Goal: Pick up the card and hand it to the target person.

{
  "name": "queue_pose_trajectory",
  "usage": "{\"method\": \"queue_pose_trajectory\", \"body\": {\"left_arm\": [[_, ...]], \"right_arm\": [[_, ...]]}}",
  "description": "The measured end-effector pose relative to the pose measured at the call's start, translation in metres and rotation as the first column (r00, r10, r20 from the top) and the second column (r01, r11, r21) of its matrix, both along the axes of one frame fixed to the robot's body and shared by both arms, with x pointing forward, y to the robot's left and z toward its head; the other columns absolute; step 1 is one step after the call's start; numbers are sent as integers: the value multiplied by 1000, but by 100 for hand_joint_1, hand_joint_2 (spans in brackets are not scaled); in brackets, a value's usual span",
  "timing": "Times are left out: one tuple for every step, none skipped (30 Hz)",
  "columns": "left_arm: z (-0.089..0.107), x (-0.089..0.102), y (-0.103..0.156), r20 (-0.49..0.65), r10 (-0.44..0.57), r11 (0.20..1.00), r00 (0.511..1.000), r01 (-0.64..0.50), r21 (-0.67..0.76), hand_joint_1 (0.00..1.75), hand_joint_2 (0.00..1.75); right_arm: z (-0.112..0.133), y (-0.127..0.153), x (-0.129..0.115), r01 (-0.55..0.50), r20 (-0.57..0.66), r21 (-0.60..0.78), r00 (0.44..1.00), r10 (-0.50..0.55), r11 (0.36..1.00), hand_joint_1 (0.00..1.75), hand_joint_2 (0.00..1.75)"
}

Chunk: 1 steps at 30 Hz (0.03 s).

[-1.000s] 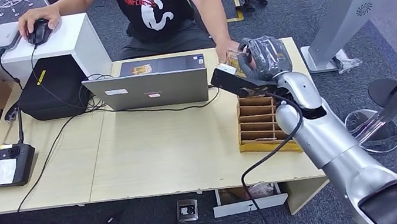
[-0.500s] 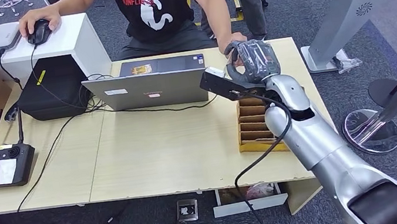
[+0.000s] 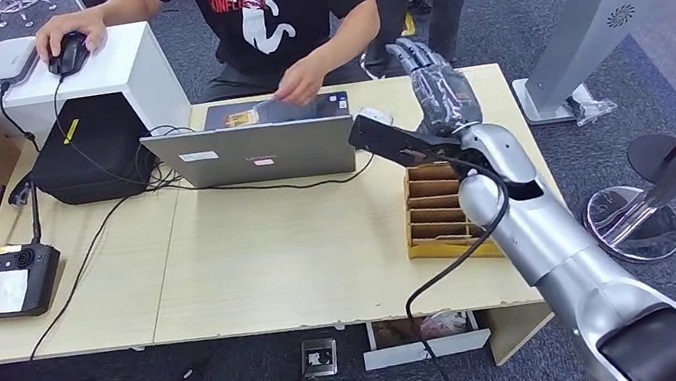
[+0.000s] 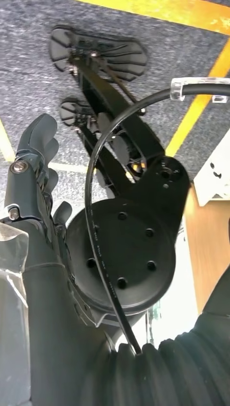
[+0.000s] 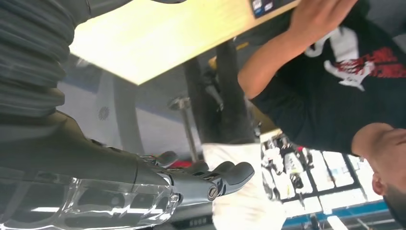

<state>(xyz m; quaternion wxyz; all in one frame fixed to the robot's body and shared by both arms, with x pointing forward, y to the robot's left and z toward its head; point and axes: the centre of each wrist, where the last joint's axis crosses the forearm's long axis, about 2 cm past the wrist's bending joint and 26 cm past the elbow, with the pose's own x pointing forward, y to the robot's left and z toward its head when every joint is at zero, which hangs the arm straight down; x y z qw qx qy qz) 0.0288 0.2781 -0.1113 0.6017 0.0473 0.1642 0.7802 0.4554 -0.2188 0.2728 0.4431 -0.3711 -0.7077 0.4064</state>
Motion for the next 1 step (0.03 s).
{"method": "queue_pose_trajectory", "body": {"left_arm": [[0, 0, 0, -3, 0, 1000, 1000, 0, -1, 0, 175]], "right_arm": [[0, -3, 0, -10, -9, 13, 1000, 10, 1000, 0, 175]]}}
